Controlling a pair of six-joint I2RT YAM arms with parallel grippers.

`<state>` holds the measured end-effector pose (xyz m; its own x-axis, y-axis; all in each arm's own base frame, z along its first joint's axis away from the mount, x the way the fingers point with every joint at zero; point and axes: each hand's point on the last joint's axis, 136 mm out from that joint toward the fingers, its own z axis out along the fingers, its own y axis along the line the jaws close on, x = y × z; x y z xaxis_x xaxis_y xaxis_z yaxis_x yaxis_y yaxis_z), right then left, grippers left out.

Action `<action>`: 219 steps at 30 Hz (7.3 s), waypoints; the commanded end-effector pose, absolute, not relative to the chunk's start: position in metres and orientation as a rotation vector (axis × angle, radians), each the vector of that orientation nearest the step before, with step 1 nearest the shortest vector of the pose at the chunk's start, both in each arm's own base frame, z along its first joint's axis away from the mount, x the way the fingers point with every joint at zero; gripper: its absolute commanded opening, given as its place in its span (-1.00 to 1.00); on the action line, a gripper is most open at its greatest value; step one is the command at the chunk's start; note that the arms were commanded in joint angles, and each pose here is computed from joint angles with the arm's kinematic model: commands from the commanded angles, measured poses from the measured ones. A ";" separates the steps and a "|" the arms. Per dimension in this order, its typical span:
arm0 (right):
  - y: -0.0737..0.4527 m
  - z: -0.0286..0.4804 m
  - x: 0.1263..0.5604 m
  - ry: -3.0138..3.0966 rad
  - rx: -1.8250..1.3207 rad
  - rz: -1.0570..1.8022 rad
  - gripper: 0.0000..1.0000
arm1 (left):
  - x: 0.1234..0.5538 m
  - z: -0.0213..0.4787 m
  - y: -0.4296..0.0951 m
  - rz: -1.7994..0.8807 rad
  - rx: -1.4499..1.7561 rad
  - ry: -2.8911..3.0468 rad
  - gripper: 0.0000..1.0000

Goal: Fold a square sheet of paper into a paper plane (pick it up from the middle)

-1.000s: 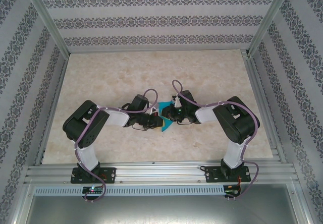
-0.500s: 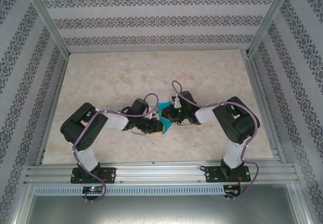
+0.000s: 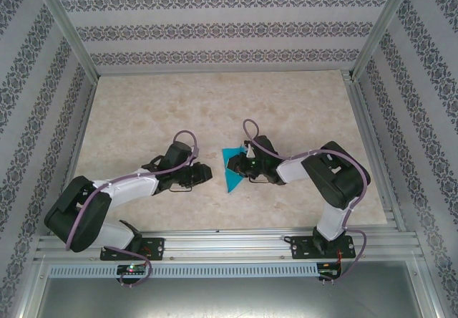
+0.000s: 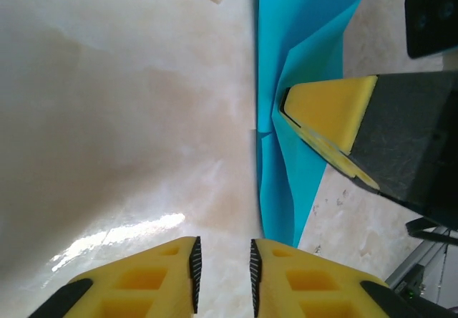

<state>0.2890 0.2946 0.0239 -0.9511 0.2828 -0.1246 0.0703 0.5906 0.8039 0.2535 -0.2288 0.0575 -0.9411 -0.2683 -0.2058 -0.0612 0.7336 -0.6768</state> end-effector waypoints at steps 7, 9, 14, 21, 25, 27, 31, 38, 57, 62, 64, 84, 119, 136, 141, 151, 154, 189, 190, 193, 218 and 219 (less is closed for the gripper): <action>0.291 -0.001 0.273 2.577 0.551 1.169 -0.60 | 0.254 0.084 -0.273 -1.267 -0.123 2.661 -0.27; 0.294 -0.001 0.272 2.578 0.543 1.165 -0.60 | 0.250 0.078 -0.281 -1.268 -0.086 2.689 -0.31; 0.292 -0.002 0.271 2.579 0.543 1.159 -0.60 | 0.252 0.058 -0.277 -1.179 -0.160 2.737 -0.34; 0.295 -0.003 0.270 2.593 0.525 1.168 -0.59 | 0.246 0.042 -0.286 -1.206 -0.166 2.781 -0.44; 0.297 -0.002 0.270 2.596 0.512 1.176 -0.59 | 0.248 0.041 -0.287 -1.200 -0.159 2.781 -0.52; 0.296 -0.002 0.269 2.599 0.512 1.172 -0.59 | 0.249 0.040 -0.286 -1.182 -0.163 2.782 -0.57; 0.297 -0.002 0.269 2.607 0.498 1.173 -0.59 | 0.249 0.040 -0.286 -1.189 -0.156 2.775 -0.66; 0.299 0.000 0.270 2.609 0.477 1.179 -0.56 | 0.242 0.029 -0.282 -1.159 -0.143 2.818 -0.89; 0.286 0.077 0.289 2.551 0.197 1.225 -0.59 | 0.230 -0.001 -0.265 -1.067 -0.247 2.880 -1.00; 0.306 0.070 0.284 2.606 0.137 1.284 -0.66 | 0.230 -0.003 -0.263 -1.057 -0.266 2.876 -1.00; 0.309 0.064 0.284 2.613 0.144 1.278 -0.66 | 0.231 -0.002 -0.262 -1.054 -0.280 2.865 -1.00; 0.269 0.048 0.273 2.641 0.277 1.173 -0.73 | 0.236 0.005 -0.248 -1.022 -0.345 2.755 -1.00; 0.259 -0.007 0.246 2.790 0.483 0.954 -0.85 | 0.239 0.015 -0.250 -1.037 -0.289 2.724 -1.00; 0.262 -0.002 0.250 2.785 0.463 0.960 -0.80 | 0.235 0.003 -0.240 -0.954 -0.343 2.767 -1.00; 0.271 0.024 0.260 2.713 0.377 1.042 -0.76 | 0.235 0.003 -0.241 -0.956 -0.342 2.770 -1.00; 0.314 0.075 0.274 2.599 0.130 1.278 -0.84 | 0.234 0.001 -0.239 -0.951 -0.346 2.770 -1.00; 0.329 0.074 0.280 2.586 0.117 1.345 -0.85 | 0.234 0.002 -0.239 -0.954 -0.347 2.768 -1.00; 0.319 0.004 0.281 2.751 0.201 1.250 -0.81 | 0.226 0.014 -0.248 -1.049 -0.268 2.772 -0.79; 0.318 0.003 0.280 2.756 0.201 1.245 -0.81 | 0.225 0.017 -0.248 -1.048 -0.258 2.775 -0.78; 0.314 -0.001 0.277 2.766 0.199 1.220 -0.82 | 0.224 0.030 -0.248 -1.069 -0.243 2.756 -0.70; 0.308 -0.009 0.273 2.806 0.194 1.167 -0.82 | 0.216 0.024 -0.260 -1.129 -0.191 2.838 -0.80; 0.308 -0.009 0.273 2.805 0.194 1.165 -0.82 | 0.215 0.022 -0.260 -1.131 -0.191 2.843 -0.80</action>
